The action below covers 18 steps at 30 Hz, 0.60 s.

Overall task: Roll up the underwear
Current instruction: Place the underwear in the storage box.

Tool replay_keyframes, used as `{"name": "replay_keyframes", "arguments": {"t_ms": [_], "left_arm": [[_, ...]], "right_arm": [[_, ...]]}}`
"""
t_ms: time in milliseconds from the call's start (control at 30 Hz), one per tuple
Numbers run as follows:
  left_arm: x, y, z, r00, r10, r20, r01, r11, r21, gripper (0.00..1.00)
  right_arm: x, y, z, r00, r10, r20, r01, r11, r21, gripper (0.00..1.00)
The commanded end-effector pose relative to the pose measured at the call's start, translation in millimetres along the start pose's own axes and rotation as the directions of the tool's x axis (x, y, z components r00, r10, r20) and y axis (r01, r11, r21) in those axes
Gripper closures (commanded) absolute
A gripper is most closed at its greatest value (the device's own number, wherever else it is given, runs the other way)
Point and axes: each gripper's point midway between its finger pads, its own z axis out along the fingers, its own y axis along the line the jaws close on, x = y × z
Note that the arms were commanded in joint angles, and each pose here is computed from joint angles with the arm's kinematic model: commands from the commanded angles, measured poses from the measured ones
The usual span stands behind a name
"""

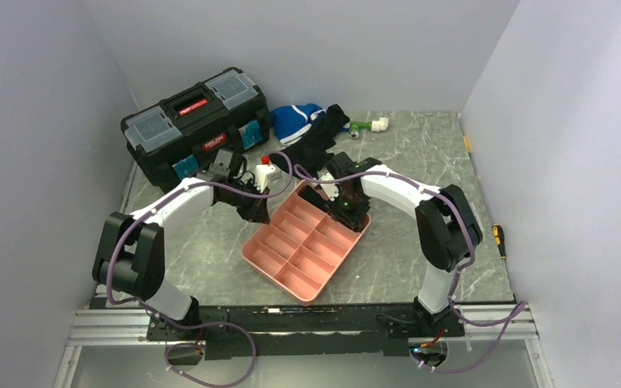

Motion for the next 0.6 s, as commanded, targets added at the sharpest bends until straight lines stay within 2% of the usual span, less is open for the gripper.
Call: {"name": "replay_keyframes", "arguments": {"t_ms": [0, 133, 300, 467, 567], "left_arm": [[36, -8, 12, 0.993, -0.009, -0.117, 0.014, 0.999, 0.038, 1.0], [34, -9, 12, 0.994, -0.004, -0.113, 0.009, 0.999, 0.042, 1.0], [35, -11, 11, 0.994, 0.001, -0.113, 0.005, 0.999, 0.047, 1.0], [34, -11, 10, 0.994, 0.005, -0.112, 0.0, 0.999, 0.046, 1.0], [33, -11, 9, 0.994, 0.007, -0.109, -0.003, 0.999, 0.044, 1.0]], "right_arm": [[3, -20, 11, 0.999, -0.003, -0.05, 0.006, 0.998, 0.065, 1.0], [8, -11, 25, 0.996, -0.025, -0.08, 0.026, 0.999, 0.018, 1.0], [11, -12, 35, 0.988, -0.075, -0.135, 0.082, 0.995, 0.05, 1.0], [10, -11, 39, 0.988, -0.106, -0.114, 0.111, 0.993, 0.041, 1.0], [8, -8, 39, 0.989, -0.116, -0.093, 0.118, 0.993, 0.02, 0.95]]}}
